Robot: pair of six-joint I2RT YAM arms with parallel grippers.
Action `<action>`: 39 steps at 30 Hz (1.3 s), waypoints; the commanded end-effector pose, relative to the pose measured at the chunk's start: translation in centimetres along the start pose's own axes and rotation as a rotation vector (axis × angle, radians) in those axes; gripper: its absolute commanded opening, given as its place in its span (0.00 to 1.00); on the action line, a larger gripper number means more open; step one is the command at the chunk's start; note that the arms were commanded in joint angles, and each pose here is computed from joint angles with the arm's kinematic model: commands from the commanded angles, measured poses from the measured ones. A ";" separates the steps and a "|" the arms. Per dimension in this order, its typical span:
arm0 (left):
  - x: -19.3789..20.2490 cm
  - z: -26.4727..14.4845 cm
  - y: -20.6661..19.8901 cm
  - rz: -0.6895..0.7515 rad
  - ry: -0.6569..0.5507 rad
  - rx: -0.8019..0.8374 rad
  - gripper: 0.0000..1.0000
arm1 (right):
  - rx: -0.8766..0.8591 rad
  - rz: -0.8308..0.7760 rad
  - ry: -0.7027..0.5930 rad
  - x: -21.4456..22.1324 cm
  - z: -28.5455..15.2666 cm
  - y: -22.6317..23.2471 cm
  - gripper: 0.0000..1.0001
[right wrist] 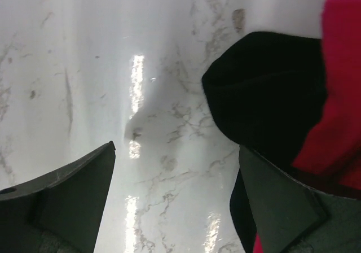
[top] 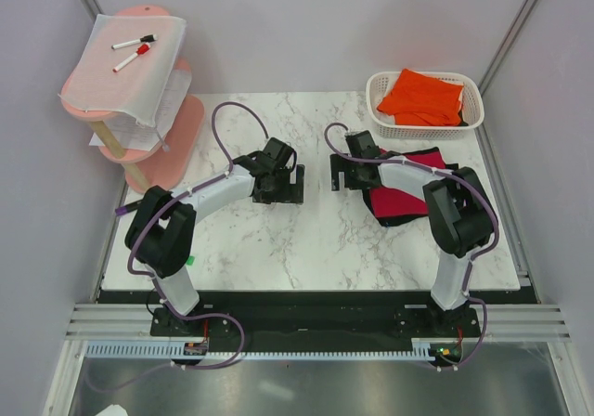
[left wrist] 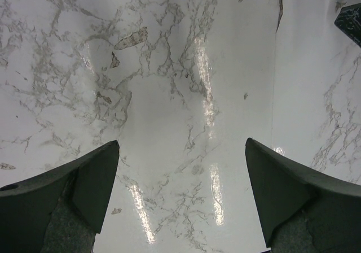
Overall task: Fold and stack the t-shirts
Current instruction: Put the neatly folded tshirt into the corner of the board with the right arm
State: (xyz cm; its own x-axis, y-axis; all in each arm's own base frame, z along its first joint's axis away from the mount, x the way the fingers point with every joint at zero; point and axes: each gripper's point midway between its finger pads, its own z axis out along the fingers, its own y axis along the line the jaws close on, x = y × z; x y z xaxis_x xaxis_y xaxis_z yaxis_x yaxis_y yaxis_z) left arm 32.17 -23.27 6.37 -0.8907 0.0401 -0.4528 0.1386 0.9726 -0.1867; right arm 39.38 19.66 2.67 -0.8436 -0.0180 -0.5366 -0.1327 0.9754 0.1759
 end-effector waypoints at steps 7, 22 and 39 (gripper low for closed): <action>-0.4 0.0 0.3 0.030 -0.020 -0.015 1.00 | 0.392 0.130 0.113 4.3 -2.1 -12.4 0.98; -0.8 -0.5 1.3 0.032 -0.054 -0.060 1.00 | 0.311 0.183 -0.009 0.3 -4.9 -13.4 0.98; -2.9 -3.4 4.8 0.057 -0.214 -0.214 1.00 | -0.115 -0.147 -0.223 -5.0 -3.6 6.9 0.98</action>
State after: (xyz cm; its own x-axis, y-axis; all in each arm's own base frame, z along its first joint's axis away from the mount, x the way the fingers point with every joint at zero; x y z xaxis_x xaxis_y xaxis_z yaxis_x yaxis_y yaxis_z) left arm 32.58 -18.98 7.29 -0.8338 0.0532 -0.5495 0.0769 0.9968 -0.0202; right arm 38.78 20.94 8.25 -0.7357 -0.0642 -0.6742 -0.2236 0.9627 0.1524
